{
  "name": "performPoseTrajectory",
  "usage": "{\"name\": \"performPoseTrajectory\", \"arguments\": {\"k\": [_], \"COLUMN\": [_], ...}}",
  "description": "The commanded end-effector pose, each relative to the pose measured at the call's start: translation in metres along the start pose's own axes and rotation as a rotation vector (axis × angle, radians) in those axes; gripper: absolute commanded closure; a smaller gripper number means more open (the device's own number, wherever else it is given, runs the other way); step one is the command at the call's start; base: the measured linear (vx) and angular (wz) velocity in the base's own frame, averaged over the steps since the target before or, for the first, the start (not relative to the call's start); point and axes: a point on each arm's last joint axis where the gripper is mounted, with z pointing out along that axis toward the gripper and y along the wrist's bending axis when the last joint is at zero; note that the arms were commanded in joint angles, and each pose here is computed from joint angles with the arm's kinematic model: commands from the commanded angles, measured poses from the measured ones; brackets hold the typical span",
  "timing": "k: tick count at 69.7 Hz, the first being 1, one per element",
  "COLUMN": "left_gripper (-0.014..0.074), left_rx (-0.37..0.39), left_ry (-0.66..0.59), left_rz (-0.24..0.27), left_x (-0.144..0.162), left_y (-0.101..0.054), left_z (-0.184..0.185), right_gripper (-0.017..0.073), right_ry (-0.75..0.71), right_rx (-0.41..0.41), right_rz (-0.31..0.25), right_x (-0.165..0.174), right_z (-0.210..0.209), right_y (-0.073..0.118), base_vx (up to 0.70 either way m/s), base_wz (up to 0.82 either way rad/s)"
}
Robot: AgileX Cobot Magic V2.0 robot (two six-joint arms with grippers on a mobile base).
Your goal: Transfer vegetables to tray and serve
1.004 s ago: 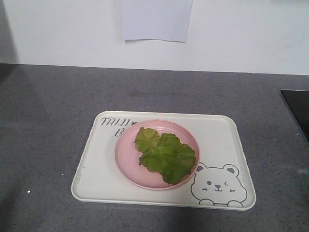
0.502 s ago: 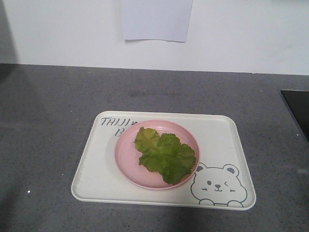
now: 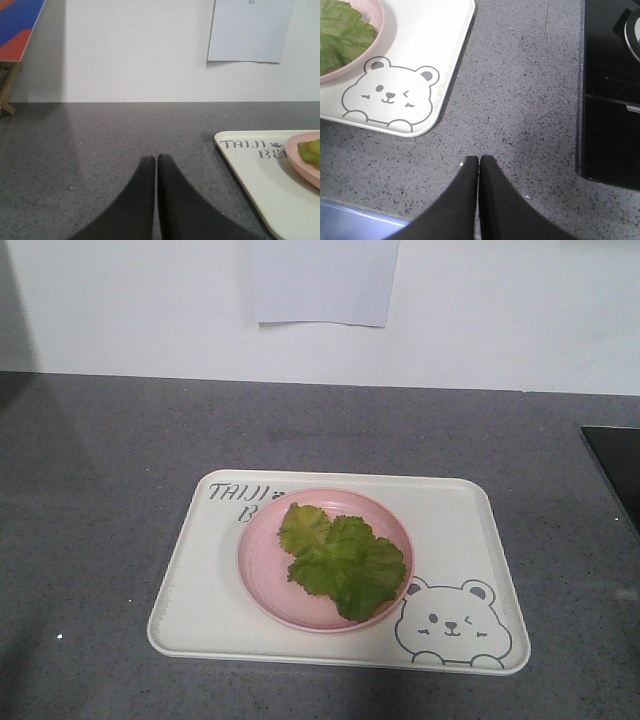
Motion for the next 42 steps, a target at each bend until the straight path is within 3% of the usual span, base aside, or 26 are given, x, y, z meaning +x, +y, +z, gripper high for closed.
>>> {"name": "performPoseTrajectory", "arguments": {"k": [1, 19, 29, 42], "left_gripper": [0.0599, 0.0599, 0.0599, 0.0599], "left_rx": [0.001, 0.001, 0.001, 0.001], "left_ry": [-0.061, -0.061, -0.061, -0.061], "left_rz": [-0.011, -0.011, -0.011, -0.011], "left_x": [0.002, 0.002, 0.002, 0.002], "left_y": [0.0, 0.0, 0.0, 0.0], "left_z": [0.0, 0.0, 0.0, 0.0], "right_gripper": [0.0569, 0.0569, 0.0569, 0.0568], "right_ry": [-0.069, -0.071, -0.253, -0.425], "right_rx": [0.008, 0.021, 0.089, 0.17], "right_rz": [0.0, -0.008, 0.043, 0.093], "right_x": [-0.01, -0.01, -0.014, 0.021], "right_z": [-0.004, -0.004, -0.006, 0.023], "right_y": [-0.001, -0.002, -0.007, -0.012], "base_vx": [0.0, 0.0, 0.0, 0.0], "base_wz": [0.0, 0.0, 0.0, 0.0]}}
